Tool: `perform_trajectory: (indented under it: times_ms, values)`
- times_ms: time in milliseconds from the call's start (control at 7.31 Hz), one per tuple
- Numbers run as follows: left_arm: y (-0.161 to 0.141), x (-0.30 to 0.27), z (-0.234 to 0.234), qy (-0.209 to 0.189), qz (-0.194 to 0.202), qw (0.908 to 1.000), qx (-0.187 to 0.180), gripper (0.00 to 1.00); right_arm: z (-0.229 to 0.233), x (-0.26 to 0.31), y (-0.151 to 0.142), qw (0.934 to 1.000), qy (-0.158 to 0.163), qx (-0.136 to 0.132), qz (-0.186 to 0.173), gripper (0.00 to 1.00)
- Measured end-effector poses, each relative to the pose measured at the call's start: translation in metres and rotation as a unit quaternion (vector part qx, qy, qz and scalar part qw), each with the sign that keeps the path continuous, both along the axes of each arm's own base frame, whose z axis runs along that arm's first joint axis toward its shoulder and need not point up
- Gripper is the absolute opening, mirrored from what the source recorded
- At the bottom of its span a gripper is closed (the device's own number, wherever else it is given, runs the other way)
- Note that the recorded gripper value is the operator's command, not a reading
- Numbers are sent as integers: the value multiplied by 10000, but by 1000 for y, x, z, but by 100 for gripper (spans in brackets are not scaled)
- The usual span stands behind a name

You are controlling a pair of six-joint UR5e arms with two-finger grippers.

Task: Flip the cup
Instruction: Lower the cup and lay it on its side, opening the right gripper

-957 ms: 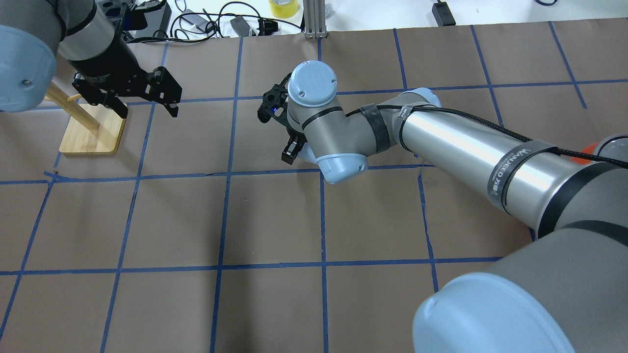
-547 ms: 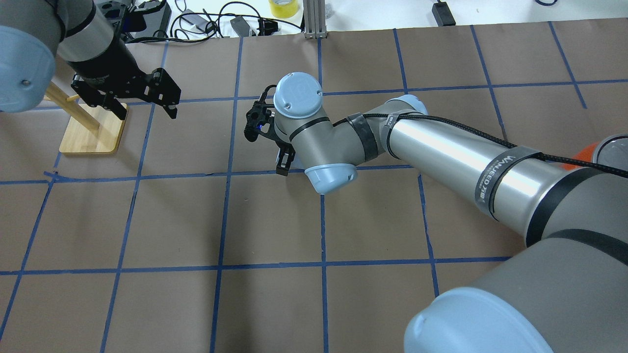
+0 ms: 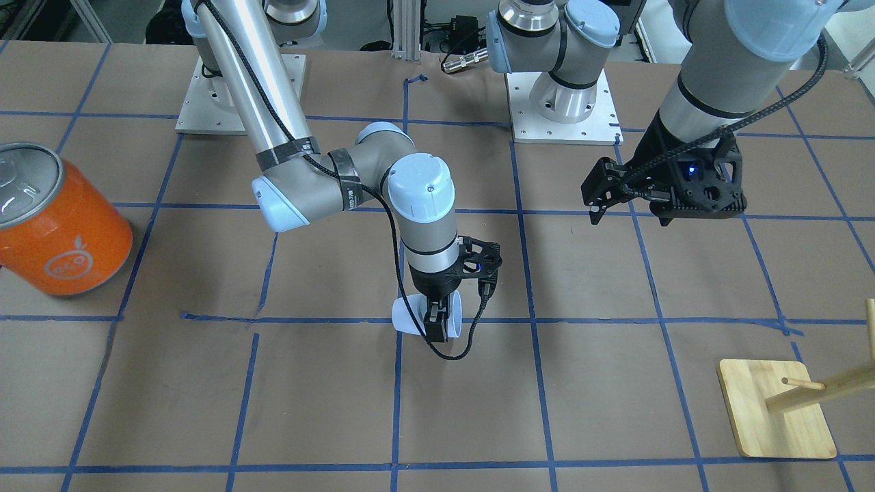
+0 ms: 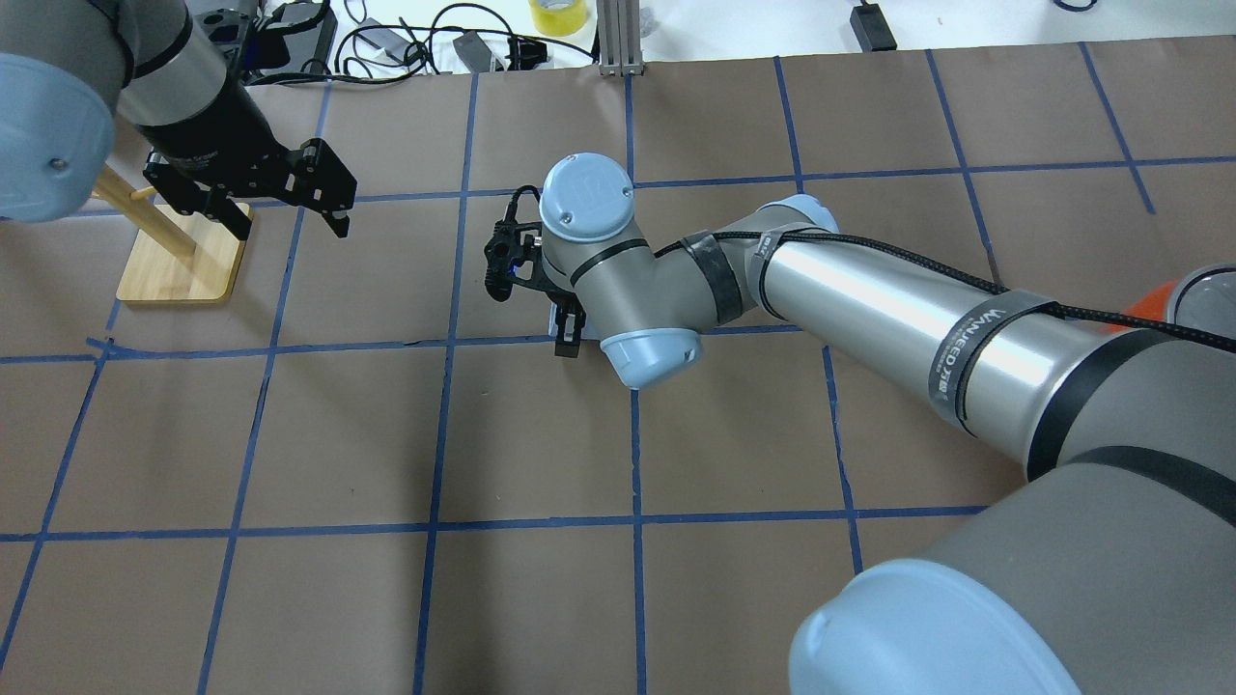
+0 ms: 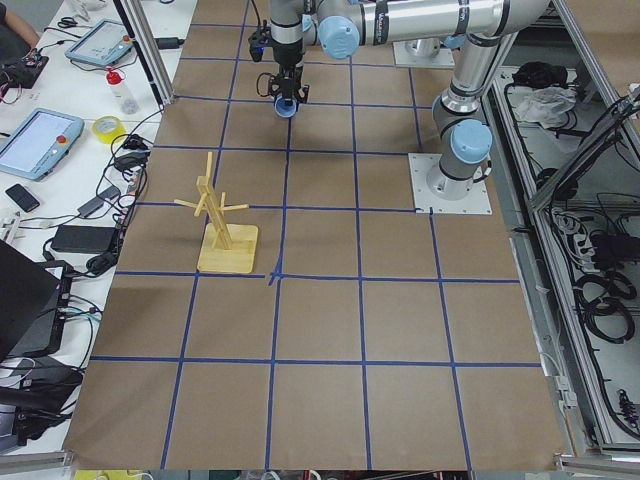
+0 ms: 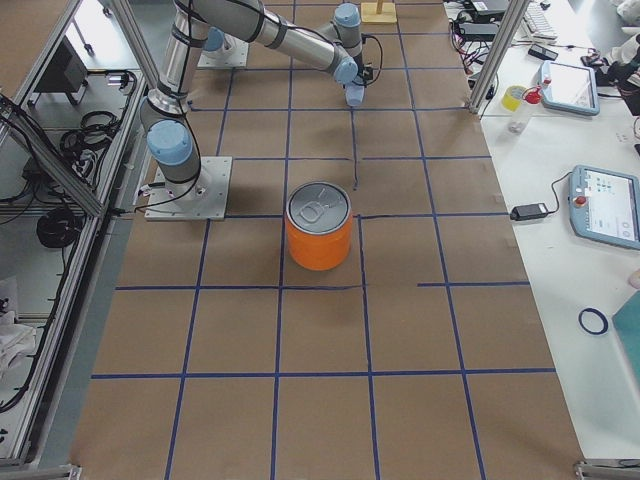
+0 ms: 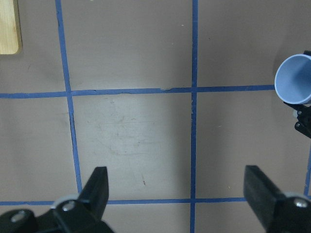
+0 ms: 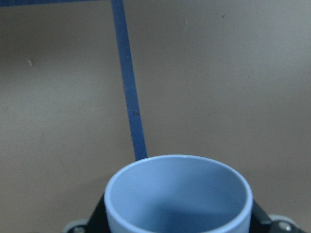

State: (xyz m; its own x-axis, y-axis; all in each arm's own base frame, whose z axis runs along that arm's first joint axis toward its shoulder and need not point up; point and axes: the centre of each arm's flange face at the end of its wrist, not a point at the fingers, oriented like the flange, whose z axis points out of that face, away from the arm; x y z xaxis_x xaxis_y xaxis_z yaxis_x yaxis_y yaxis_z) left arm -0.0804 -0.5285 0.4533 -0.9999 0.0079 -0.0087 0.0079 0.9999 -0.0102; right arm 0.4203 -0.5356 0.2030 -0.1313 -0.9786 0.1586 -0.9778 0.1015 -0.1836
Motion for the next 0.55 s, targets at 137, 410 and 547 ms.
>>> perform_trajectory:
  times_ms: [137, 410, 547]
  values:
    - [-2, 0, -4, 7, -2, 10000, 29, 100, -3, 1, 0, 10000, -34, 42, 19, 94]
    - [-1, 0, -3, 2, -2, 10000, 22, 100, -10, 0, -1, 9999, -49, 104, 12, 100]
    - [0, 0, -1, 0, -6, 10000, 8, 100, -8, -1, -2, 9999, -33, 143, 4, 100]
